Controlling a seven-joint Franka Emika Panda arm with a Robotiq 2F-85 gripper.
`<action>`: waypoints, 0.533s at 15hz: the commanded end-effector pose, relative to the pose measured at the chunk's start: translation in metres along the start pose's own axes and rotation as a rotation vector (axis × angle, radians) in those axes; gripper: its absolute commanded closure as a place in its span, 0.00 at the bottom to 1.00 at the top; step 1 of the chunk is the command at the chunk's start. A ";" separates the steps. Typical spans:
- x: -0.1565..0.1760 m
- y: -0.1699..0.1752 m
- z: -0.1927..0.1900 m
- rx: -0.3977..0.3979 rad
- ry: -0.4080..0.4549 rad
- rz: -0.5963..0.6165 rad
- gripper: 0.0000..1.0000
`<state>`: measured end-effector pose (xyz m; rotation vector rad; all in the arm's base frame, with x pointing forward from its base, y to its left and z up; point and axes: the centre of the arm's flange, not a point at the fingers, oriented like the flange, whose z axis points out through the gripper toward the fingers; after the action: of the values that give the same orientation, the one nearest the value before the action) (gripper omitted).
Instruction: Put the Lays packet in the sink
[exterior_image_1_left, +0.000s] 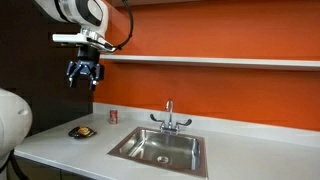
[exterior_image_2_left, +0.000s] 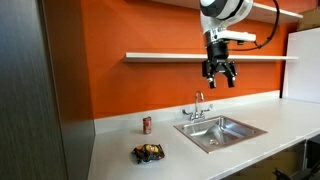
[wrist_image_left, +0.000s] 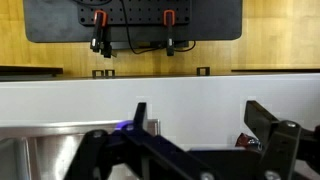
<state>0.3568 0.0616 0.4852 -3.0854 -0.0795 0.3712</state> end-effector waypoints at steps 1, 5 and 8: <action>0.000 0.000 0.000 0.000 0.000 0.000 0.00; 0.000 0.000 0.000 0.000 0.000 0.000 0.00; 0.006 -0.006 0.005 0.001 0.013 -0.016 0.00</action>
<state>0.3569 0.0616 0.4848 -3.0854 -0.0794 0.3712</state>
